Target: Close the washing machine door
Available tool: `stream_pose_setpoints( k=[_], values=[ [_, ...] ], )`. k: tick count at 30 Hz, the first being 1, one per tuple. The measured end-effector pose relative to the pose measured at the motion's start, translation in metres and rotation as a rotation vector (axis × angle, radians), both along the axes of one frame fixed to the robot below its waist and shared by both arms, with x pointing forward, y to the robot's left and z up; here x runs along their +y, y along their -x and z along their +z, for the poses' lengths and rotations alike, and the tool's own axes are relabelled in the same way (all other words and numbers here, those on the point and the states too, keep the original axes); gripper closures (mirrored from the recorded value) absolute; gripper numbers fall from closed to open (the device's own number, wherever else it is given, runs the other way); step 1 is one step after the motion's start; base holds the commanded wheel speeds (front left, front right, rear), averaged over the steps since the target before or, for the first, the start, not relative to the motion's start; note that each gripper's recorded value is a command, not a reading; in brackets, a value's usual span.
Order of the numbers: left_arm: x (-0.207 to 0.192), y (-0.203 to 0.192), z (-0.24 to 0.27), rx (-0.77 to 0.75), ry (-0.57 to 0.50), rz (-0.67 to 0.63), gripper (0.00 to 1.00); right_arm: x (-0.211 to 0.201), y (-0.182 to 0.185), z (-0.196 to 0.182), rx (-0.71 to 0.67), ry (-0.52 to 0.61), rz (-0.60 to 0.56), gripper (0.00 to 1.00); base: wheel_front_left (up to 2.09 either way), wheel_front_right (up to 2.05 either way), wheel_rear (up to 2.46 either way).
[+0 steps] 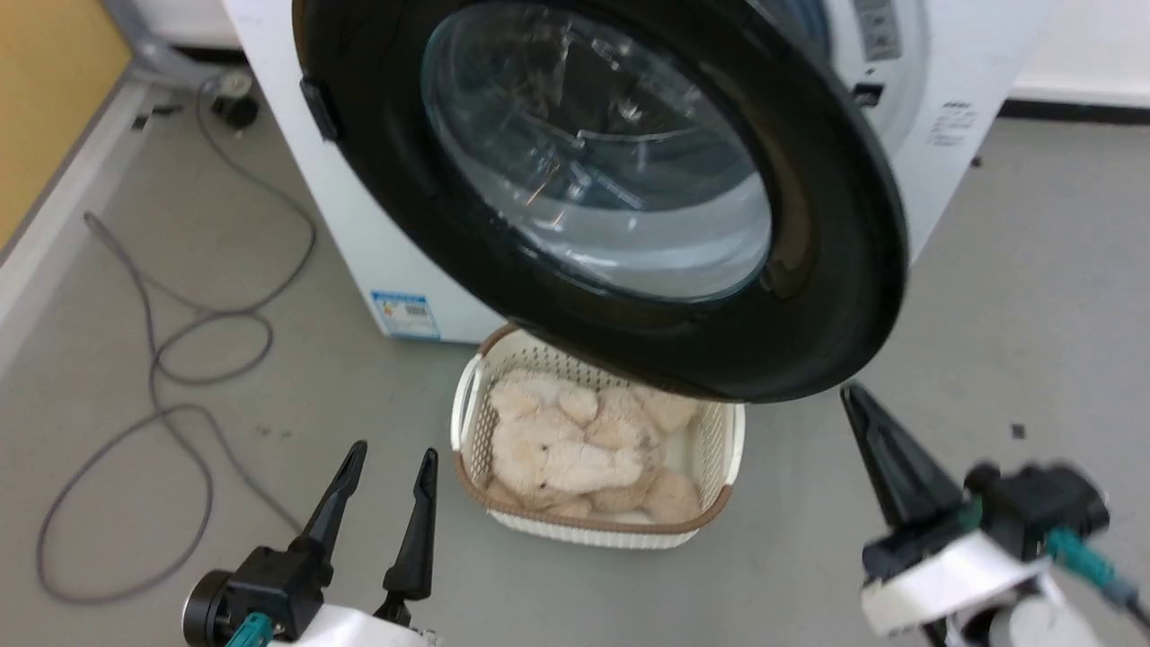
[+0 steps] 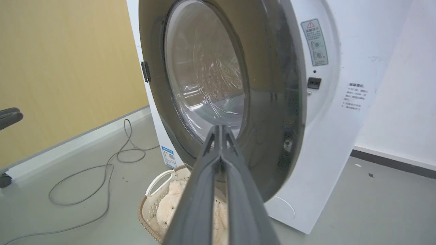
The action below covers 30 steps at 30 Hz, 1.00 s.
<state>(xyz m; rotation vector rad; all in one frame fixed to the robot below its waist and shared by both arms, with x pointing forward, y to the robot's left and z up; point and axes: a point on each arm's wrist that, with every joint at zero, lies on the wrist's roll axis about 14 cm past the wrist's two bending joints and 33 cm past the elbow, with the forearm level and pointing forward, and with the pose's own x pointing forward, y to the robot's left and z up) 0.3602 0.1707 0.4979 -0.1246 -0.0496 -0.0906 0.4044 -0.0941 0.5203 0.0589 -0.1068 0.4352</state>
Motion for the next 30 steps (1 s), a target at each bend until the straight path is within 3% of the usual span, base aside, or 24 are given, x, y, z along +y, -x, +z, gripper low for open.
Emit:
stream_pose_setpoints(
  k=[11, 30],
  values=[
    [0.011, -0.019, -0.016, 0.043, -0.008, 0.037, 0.00, -0.012, -0.089, 0.015, -0.012, 0.073, 0.049, 1.00, 0.00, 0.00, 0.00],
    [0.028, -0.042, -0.038, 0.097, -0.035, 0.083, 0.00, -0.044, -0.213, 0.015, 0.101, -0.020, -0.054, 1.00, 0.00, 0.00, 0.00]
  ],
)
